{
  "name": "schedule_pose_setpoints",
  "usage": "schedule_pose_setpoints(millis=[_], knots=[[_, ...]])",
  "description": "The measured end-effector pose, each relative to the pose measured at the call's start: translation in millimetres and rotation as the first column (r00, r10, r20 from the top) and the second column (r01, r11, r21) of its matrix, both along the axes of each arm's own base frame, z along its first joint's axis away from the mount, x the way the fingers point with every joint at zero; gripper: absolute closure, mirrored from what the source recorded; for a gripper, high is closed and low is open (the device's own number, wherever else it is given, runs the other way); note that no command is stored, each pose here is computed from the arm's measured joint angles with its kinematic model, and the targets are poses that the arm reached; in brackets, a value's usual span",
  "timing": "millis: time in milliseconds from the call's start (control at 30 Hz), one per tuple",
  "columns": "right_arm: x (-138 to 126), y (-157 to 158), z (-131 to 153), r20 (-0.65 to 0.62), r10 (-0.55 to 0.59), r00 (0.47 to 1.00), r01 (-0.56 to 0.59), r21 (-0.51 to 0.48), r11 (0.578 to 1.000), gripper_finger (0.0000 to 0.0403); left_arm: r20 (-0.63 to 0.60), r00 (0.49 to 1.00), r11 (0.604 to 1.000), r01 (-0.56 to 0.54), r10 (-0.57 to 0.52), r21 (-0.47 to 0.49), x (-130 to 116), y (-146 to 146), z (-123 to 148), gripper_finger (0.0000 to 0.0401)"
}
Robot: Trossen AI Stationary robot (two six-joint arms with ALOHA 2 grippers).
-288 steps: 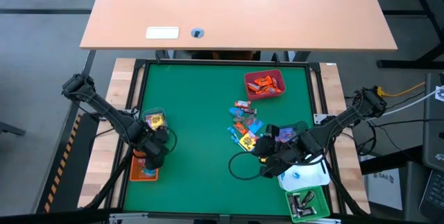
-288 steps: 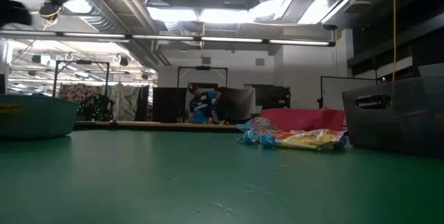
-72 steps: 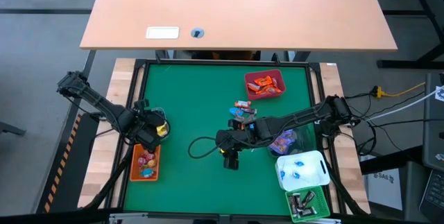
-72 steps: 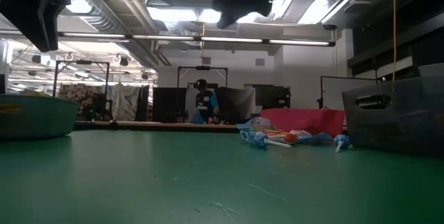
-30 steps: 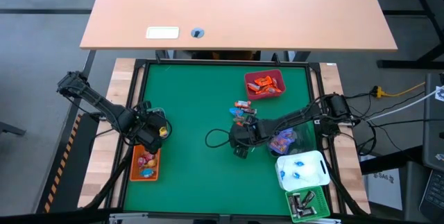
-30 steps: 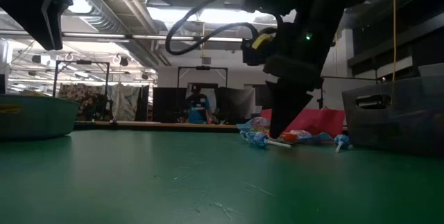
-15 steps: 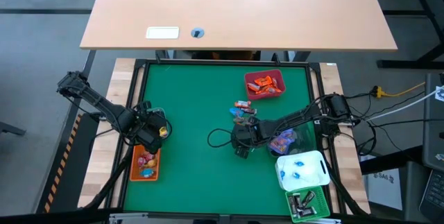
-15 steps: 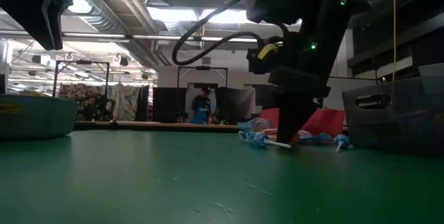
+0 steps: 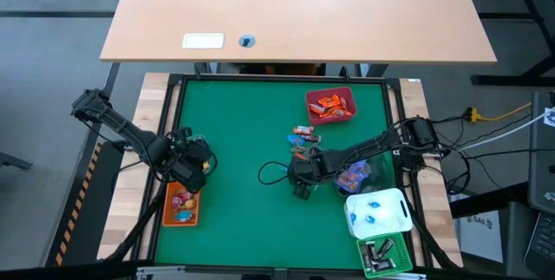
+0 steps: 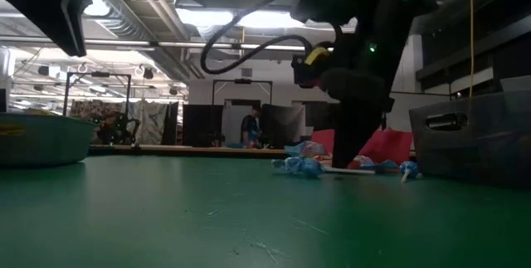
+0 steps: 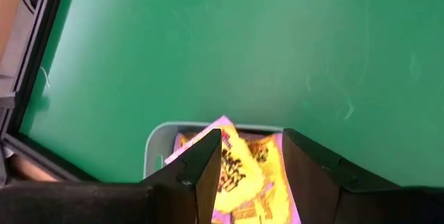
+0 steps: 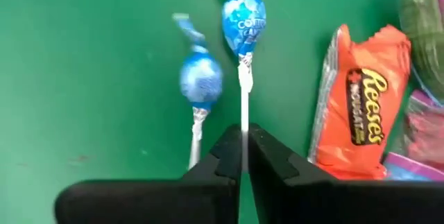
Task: Sort candy
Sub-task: Put the blue candy into the white bin
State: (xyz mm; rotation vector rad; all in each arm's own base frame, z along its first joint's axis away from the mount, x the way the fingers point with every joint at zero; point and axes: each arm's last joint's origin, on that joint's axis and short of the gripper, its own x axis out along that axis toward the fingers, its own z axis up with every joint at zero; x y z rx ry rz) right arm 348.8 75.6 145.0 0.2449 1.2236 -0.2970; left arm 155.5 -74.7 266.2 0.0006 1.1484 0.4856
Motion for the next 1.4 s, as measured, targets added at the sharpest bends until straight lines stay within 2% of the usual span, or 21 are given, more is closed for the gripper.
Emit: schedule_pose_setpoints(millis=[200, 367, 600, 800, 967, 1100, 1200, 1400], knots=[[6.6, 3.4, 14.2, -0.012, 0.083, 0.996, -0.083, 0.018, 0.996, 0.0396, 0.057, 0.998, 1.000, 0.028, -0.027, -0.009, 5.8, -2.9, 1.1, 0.0260], [9.5, 4.7, 37.3, -0.082, 0.117, 0.990, -0.117, 0.005, 0.993, 0.0399, 0.135, 0.989, 0.998, 0.058, -0.054, -0.030, 13.5, -7.1, 3.3, 0.0260], [8.5, 25.6, 75.2, -0.143, 0.259, 0.955, -0.245, 0.107, 0.964, 0.0400, 0.260, 0.958, 0.993, 0.121, -0.118, 0.005, 25.7, -12.5, 9.0, 0.0260], [-1.7, 51.4, 103.0, -0.189, 0.341, 0.921, -0.320, 0.133, 0.938, 0.0400, 0.378, 0.910, 0.984, 0.179, -0.169, 0.008, 37.2, -18.9, 16.6, 0.0260], [-18.0, 71.1, 114.1, -0.267, 0.390, 0.881, -0.368, 0.131, 0.921, 0.0401, 0.469, 0.844, 0.964, 0.257, -0.259, 0.069, 47.4, -24.3, 26.1, 0.0260], [-32.4, 86.2, 116.1, -0.318, 0.394, 0.863, -0.372, 0.129, 0.919, 0.0400, 0.515, 0.791, 0.942, 0.311, -0.329, 0.124, 54.4, -28.5, 32.4, 0.0260], [-46.8, 97.2, 116.4, -0.390, 0.369, 0.844, -0.352, 0.117, 0.929, 0.0399, 0.517, 0.773, 0.929, 0.336, -0.367, 0.158, 59.8, -31.6, 32.0, 0.0260], [-79.3, 120.6, 120.1, -0.511, 0.237, 0.826, -0.247, 0.048, 0.968, 0.0399, 0.453, 0.799, 0.918, 0.349, -0.396, 0.187, 73.2, -36.1, 16.8, 0.0260]])
